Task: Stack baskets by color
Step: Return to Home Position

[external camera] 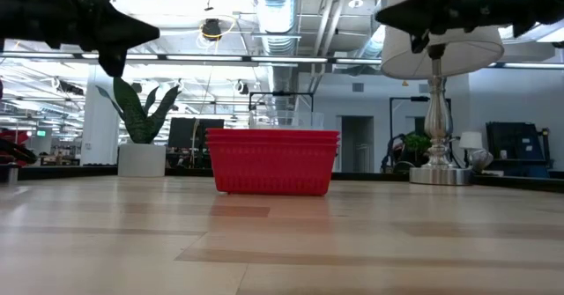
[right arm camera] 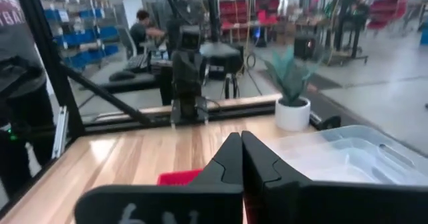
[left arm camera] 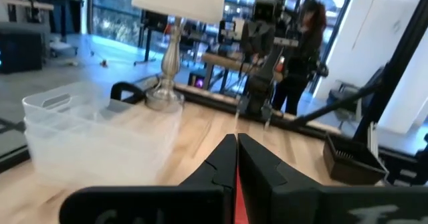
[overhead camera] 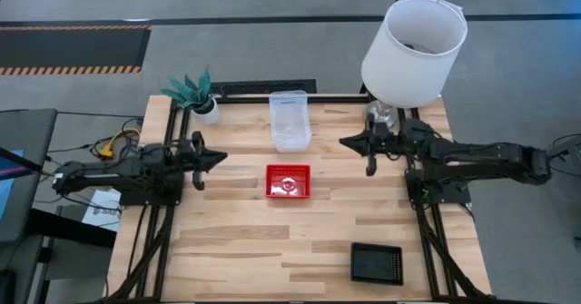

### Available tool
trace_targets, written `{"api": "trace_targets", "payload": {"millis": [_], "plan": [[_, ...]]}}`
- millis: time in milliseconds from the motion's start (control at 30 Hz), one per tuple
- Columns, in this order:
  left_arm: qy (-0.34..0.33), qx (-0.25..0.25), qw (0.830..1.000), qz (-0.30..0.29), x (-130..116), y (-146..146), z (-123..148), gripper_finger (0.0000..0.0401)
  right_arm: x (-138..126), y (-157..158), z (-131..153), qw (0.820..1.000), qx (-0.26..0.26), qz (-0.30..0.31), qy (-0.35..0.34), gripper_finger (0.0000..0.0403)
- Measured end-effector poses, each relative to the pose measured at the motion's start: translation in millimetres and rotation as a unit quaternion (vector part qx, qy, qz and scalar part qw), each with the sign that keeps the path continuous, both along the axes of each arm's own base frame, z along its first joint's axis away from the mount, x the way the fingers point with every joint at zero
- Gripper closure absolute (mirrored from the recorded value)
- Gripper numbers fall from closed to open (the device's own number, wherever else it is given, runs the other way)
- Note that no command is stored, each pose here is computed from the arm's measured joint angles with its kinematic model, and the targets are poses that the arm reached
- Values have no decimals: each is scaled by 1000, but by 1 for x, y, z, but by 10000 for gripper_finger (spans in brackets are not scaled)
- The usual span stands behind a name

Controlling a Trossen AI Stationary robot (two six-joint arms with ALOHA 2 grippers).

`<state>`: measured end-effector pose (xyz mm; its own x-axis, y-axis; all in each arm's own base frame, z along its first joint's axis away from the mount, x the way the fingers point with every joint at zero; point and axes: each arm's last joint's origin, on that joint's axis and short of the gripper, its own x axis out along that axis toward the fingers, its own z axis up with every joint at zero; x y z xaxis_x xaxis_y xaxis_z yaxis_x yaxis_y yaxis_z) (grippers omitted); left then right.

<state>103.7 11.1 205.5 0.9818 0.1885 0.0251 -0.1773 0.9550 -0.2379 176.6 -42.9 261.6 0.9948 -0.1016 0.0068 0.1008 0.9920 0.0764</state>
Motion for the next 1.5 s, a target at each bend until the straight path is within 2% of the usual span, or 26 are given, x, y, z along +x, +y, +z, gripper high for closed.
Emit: {"api": "trace_targets", "payload": {"millis": [100,367,533,700,800,1200,1400,1500], "plan": [[-17,2,1000,0,2,0,-7,401,-10,3,-15,1000,-4,-3,-22,395],[-9,-13,1000,-3,4,0,-25,401,-38,5,-62,993,44,-12,-109,399],[9,-16,1000,-8,4,0,-32,401,-48,8,-74,992,46,-12,-114,400],[23,-34,999,-9,4,0,-36,401,-53,10,-80,995,55,-10,-76,401],[24,-34,999,-7,4,0,-36,401,-59,11,-81,997,43,-17,-65,401],[-6,-34,999,9,-9,0,-32,401,-84,15,-91,996,52,-69,-31,402],[6,-44,999,10,-7,0,-34,401,-81,14,-97,994,68,-82,-1,402],[8,-42,999,12,-7,1,-35,401,-79,12,-101,993,57,-97,24,402]]}}
